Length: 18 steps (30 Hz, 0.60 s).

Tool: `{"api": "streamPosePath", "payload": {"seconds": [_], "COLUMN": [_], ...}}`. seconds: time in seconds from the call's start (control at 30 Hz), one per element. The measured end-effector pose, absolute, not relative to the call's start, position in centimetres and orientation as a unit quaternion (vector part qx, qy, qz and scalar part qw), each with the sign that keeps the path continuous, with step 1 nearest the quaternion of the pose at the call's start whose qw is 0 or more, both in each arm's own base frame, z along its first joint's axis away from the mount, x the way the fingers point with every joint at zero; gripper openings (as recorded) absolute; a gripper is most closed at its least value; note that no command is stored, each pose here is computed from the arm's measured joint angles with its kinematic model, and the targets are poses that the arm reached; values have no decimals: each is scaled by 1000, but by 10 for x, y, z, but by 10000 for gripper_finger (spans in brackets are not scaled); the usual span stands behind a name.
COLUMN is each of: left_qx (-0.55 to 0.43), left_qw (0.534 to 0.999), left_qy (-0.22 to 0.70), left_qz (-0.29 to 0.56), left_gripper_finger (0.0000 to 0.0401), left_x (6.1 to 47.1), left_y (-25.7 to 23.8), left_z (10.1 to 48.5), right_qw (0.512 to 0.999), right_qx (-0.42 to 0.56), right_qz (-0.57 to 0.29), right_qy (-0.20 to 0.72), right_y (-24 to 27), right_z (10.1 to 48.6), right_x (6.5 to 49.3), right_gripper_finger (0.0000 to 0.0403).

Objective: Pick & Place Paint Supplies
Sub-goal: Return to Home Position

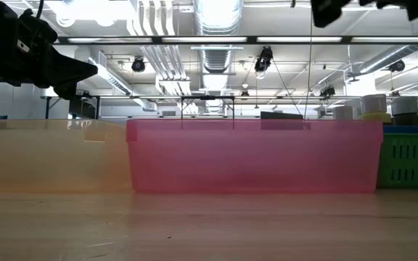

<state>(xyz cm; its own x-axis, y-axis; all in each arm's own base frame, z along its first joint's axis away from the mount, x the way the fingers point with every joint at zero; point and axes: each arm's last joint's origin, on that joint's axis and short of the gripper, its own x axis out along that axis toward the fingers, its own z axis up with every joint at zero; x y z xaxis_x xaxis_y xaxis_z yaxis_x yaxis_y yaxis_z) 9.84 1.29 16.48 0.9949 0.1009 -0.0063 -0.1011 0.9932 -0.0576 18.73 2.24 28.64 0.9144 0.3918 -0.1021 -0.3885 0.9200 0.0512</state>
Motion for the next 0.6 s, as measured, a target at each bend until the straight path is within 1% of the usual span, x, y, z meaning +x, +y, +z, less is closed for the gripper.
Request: {"api": "streamPosePath", "payload": {"seconds": [0.3, 0.6], "left_qx": [-29, -29], "left_qw": [998, 998], "left_qy": [2, 2], "left_qz": [51, 51], "left_gripper_finger": [12, 12], "left_x": [98, 98], "left_y": [13, 13], "left_z": [165, 165], "right_qw": [981, 984], "right_qx": [37, 36], "right_qz": [192, 169], "right_qy": [9, -32], "right_y": [22, 18], "right_z": [260, 236], "right_x": [137, 111], "right_gripper_finger": [111, 111]}}
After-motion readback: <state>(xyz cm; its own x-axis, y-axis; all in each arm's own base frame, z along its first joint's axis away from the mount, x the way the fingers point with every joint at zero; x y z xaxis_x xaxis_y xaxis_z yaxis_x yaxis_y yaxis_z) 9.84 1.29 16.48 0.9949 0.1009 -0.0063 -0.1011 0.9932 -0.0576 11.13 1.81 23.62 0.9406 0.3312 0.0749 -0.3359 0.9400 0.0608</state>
